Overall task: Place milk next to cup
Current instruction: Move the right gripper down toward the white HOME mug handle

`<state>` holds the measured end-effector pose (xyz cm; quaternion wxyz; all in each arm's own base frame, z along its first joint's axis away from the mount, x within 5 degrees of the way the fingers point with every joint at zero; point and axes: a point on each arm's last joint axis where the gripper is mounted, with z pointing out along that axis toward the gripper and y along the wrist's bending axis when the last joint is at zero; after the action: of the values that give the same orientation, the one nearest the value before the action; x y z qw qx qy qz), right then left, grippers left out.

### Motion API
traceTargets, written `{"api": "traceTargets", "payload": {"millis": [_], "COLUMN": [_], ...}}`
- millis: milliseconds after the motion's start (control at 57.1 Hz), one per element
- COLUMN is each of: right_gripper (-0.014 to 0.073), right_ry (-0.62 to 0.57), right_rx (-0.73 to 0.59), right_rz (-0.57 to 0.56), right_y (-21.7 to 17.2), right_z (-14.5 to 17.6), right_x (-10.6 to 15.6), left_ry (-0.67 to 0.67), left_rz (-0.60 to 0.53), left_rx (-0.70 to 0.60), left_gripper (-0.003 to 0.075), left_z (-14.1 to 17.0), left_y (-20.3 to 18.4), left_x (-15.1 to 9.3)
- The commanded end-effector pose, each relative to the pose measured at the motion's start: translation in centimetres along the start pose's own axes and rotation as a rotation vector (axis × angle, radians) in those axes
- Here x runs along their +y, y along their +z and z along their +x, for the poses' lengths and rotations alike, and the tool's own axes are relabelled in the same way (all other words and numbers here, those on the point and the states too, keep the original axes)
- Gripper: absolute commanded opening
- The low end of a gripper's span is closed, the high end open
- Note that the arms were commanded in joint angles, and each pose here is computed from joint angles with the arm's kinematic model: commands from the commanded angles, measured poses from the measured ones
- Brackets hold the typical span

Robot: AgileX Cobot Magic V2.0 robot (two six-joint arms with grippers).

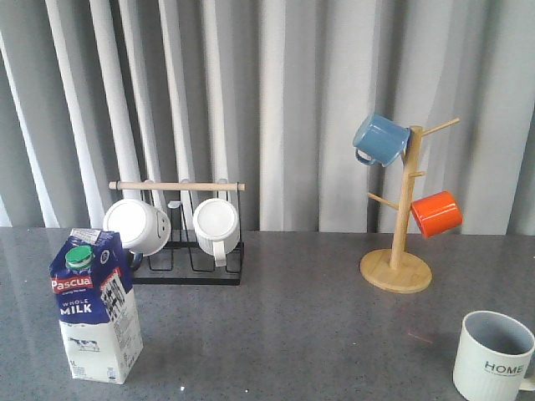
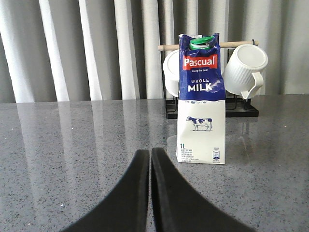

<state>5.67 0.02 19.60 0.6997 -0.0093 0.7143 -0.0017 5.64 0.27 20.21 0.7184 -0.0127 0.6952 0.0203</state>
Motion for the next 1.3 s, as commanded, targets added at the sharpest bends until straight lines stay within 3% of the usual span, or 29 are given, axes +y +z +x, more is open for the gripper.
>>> {"api": "traceTargets", "payload": {"millis": [0, 701, 788, 893, 981, 1051, 1121, 1279], "right_gripper": [-0.0008, -0.0008, -0.0008, -0.0008, -0.0008, -0.0008, -0.0008, -0.0008], "right_ry": [-0.009, -0.009, -0.071, -0.092, -0.119, -0.148, -0.123, -0.226], "right_rx": [-0.080, -0.080, -0.085, -0.247, -0.495, -0.591, -0.530, -0.113], "right_rz": [-0.003, -0.003, 0.000, -0.019, -0.040, -0.029, -0.012, 0.016], "right_y": [-0.1, -0.1, -0.1, -0.4, -1.4, -2.2, -2.0, 3.3], "right_z": [-0.5, -0.5, -0.5, -2.2, -5.2, -7.9, -10.4, -14.4], "right_x": [0.1, 0.1, 0.0, 0.3, 0.6, 0.6, 0.3, -0.2], "left_ry": [-0.021, -0.021, -0.021, -0.031, -0.079, -0.073, -0.031, -0.039], "left_rz": [0.004, 0.004, 0.004, 0.008, 0.025, 0.026, 0.014, 0.005], "left_rx": [-0.108, -0.108, -0.108, -0.184, -0.395, -0.491, -0.485, -0.298], "left_gripper": [-0.0006, -0.0006, -0.0006, -0.0006, -0.0006, -0.0006, -0.0006, -0.0006], "left_z": [-1.5, -1.5, -1.5, -2.4, -5.4, -7.8, -10.1, -15.7], "left_y": [-0.2, -0.2, -0.2, -0.4, -1.1, -1.8, -1.7, 2.4], "left_x": [0.0, 0.0, 0.0, 0.0, -0.1, -0.1, 0.0, 0.1]}}
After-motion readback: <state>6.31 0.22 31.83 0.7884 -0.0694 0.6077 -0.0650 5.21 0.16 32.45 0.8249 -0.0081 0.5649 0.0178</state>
